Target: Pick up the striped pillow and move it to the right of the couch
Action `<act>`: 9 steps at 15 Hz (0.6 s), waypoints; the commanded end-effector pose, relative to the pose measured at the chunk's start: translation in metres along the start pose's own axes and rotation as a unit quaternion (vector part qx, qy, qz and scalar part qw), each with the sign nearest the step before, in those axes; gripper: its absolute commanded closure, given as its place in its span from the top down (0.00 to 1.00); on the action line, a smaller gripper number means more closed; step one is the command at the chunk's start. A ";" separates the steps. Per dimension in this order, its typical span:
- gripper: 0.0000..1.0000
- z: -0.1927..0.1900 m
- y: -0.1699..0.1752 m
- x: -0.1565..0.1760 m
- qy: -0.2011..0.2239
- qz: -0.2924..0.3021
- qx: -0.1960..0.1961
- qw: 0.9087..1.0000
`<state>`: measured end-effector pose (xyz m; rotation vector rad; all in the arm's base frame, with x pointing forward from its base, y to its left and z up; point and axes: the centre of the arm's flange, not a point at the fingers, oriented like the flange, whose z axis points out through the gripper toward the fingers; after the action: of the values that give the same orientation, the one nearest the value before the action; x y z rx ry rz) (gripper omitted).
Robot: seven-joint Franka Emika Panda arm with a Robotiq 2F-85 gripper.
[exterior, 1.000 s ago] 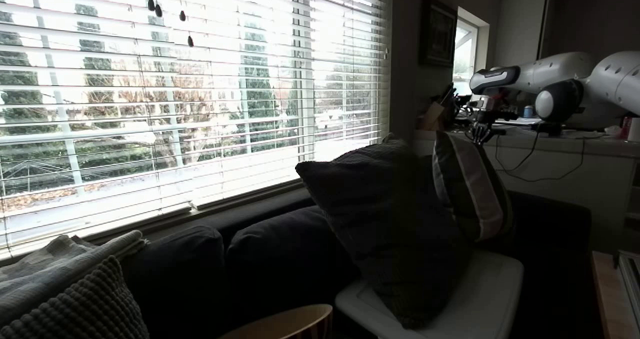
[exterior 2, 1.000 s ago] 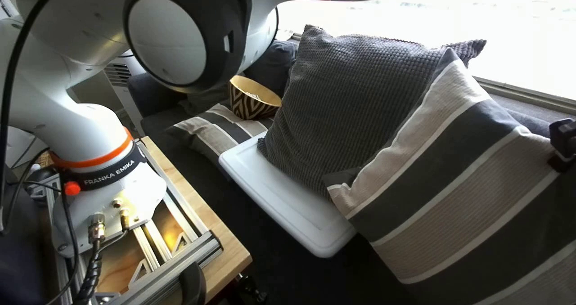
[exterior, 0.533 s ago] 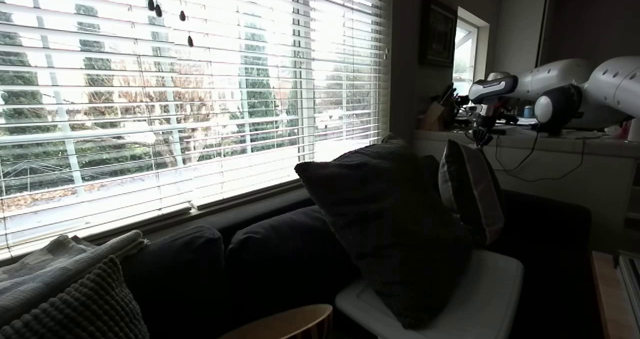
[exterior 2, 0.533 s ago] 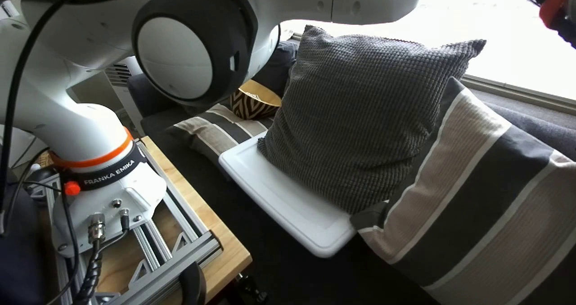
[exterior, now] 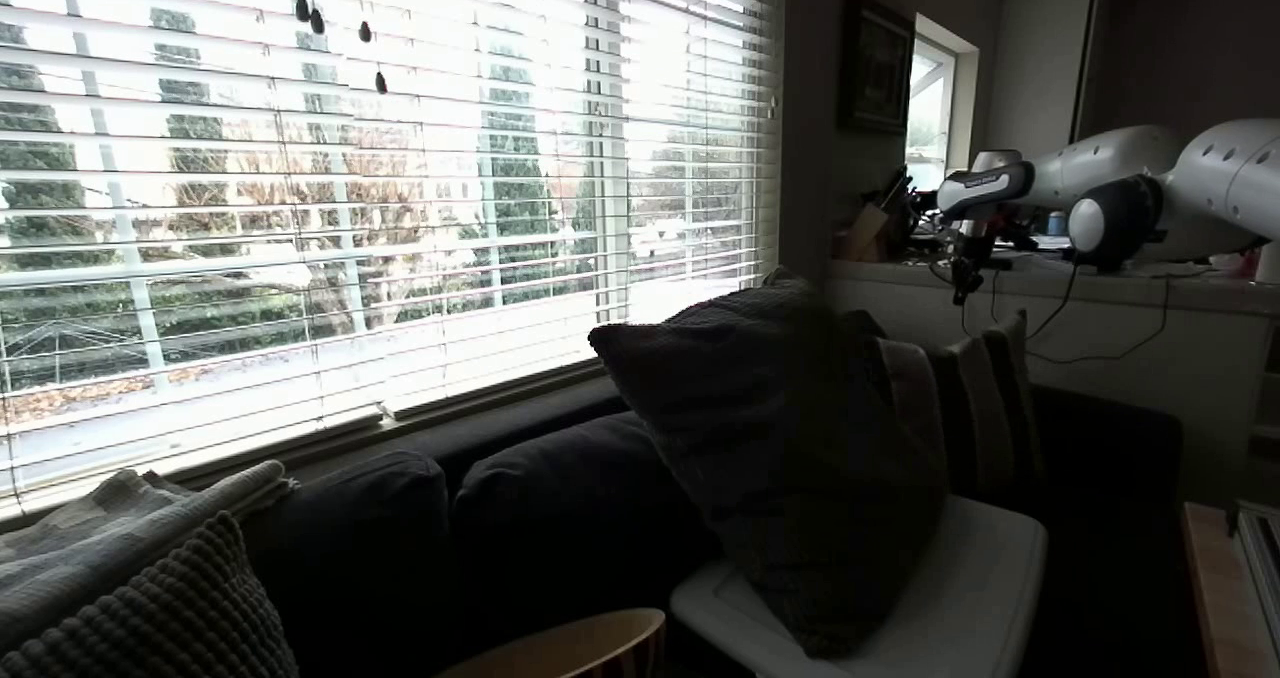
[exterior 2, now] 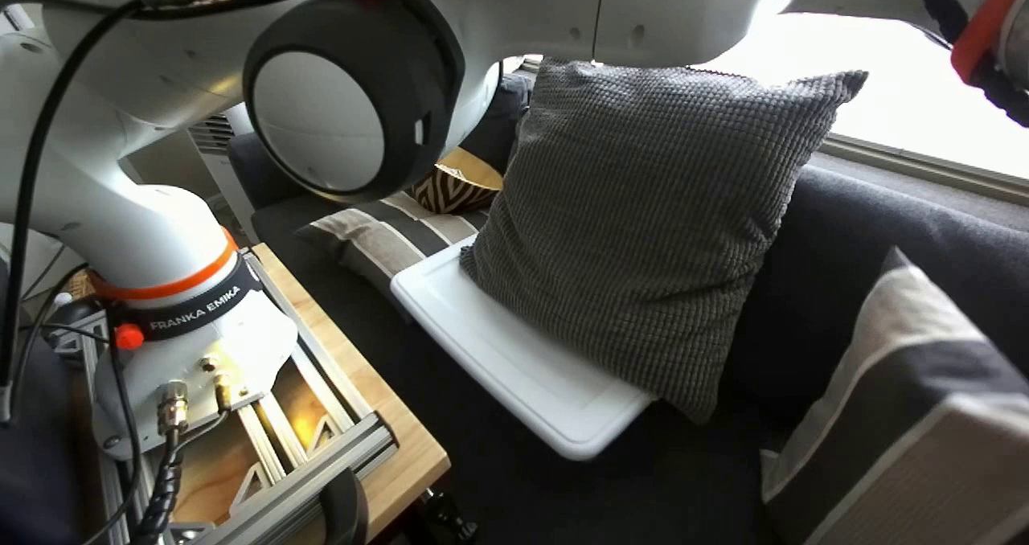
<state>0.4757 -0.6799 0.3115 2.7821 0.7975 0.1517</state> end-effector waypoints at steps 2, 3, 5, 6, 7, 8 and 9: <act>0.30 0.010 0.074 0.014 0.003 0.023 0.003 1.000; 0.32 0.007 0.074 0.017 0.011 0.023 0.008 1.000; 0.47 -0.005 0.070 0.024 0.033 0.018 0.021 0.999; 0.53 -0.013 0.068 0.028 0.041 0.018 0.036 0.998; 0.62 -0.025 0.061 0.032 0.043 0.023 0.071 0.996; 0.69 -0.038 0.052 0.036 0.040 0.028 0.101 0.994; 0.77 -0.052 0.044 0.039 0.027 0.038 0.126 0.991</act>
<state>0.4905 -0.6536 0.3342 2.9093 0.8022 0.2147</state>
